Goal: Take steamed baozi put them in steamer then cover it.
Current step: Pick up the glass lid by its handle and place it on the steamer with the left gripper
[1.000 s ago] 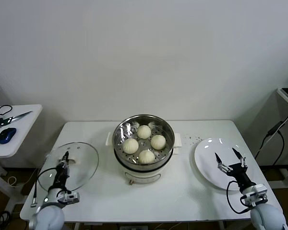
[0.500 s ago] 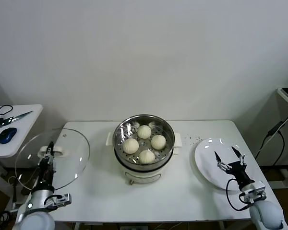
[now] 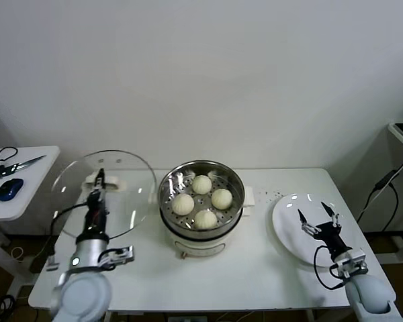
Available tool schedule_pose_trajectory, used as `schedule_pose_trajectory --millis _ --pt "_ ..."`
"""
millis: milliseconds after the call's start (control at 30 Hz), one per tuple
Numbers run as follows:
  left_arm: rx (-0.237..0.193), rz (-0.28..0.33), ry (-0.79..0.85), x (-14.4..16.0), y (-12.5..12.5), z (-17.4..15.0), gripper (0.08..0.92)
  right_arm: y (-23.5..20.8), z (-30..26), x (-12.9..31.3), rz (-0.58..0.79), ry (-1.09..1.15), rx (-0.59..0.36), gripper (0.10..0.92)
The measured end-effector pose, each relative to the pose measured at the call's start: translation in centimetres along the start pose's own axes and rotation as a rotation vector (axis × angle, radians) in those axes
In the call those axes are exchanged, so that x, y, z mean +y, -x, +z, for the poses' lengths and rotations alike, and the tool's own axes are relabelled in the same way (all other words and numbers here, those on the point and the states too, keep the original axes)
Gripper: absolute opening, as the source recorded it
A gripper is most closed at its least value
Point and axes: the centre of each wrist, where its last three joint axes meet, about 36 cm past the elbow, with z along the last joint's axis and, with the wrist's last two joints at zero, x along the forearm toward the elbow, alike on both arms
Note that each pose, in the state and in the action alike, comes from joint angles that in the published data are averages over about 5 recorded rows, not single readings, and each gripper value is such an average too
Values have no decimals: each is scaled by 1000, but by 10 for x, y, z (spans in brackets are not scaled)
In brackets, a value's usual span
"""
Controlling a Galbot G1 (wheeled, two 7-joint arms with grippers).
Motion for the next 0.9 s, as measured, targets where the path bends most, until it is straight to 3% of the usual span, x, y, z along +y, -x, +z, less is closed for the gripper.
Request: schedule_pose_trajectory --millis 400,667,900 --pt "-63 85 -75 20 21 -100 143 3 7 -4 15 -22 5 823" --pt "-105 167 -117 16 17 -156 143 3 7 -4 23 -32 6 823" --pt "-130 204 -145 12 13 -190 143 4 10 -3 29 -31 8 823"
